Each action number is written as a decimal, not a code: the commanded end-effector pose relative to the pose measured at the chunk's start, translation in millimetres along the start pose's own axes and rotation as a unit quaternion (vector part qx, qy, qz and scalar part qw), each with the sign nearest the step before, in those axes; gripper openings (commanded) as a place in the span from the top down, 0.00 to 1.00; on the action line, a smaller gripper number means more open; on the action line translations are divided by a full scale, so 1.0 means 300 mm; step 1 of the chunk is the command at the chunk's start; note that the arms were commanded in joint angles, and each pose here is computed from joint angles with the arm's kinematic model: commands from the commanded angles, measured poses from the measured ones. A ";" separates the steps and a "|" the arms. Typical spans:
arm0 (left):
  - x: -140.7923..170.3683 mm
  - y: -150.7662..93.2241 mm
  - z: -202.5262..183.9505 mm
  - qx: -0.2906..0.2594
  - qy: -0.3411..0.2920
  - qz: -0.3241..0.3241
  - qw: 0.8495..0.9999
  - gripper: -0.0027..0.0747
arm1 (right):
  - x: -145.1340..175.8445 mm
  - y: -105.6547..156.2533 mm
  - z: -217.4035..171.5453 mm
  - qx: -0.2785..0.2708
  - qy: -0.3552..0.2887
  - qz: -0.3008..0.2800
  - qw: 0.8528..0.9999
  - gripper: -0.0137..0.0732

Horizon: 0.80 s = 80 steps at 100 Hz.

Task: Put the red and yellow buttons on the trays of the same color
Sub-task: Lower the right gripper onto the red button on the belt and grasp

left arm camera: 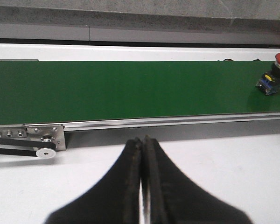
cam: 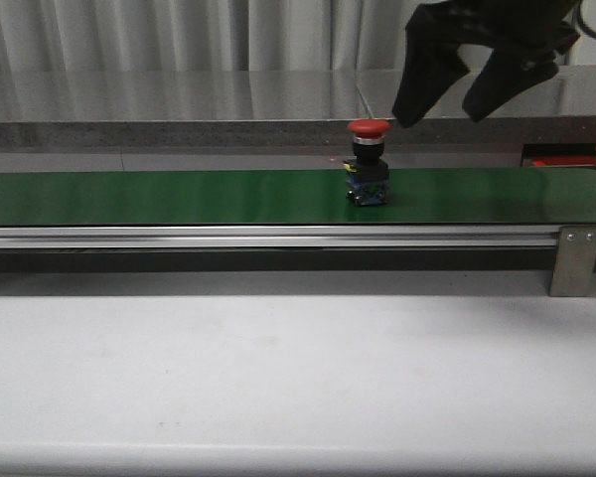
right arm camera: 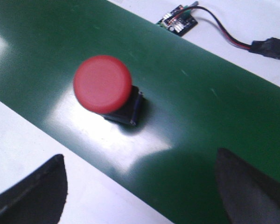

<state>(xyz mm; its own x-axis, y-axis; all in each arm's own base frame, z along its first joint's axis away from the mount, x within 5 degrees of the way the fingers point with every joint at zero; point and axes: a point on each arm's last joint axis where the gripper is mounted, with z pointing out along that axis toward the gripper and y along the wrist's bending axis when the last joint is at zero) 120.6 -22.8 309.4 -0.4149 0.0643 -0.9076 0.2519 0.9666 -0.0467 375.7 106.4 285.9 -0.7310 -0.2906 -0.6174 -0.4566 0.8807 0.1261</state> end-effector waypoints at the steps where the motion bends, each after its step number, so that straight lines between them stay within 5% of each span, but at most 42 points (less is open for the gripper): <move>1: -0.050 0.003 -0.015 -0.009 -0.049 -0.010 0.999 0.99 | -0.071 0.019 -0.042 0.002 -0.046 -0.013 0.999 0.11; 36: -0.050 0.003 -0.015 -0.009 -0.049 -0.010 0.999 0.99 | -0.108 -0.003 0.047 -0.003 -0.035 -0.012 0.999 0.13; 63: -0.050 0.003 -0.015 -0.009 -0.049 -0.010 0.999 0.99 | -0.113 -0.006 0.056 -0.004 -0.031 -0.014 0.999 0.61; 80: -0.050 0.003 -0.015 -0.009 -0.049 -0.010 0.999 0.99 | -0.120 -0.034 0.029 0.003 -0.020 -0.013 1.000 0.64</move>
<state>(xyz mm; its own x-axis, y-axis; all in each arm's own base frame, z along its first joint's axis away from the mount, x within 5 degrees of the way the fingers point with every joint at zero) 120.6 -22.8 309.4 -0.4149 0.0643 -0.9076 0.2519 0.9666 -0.0467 412.1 119.4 263.4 -0.7461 -0.3288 -0.5790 -0.4790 0.8691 0.1237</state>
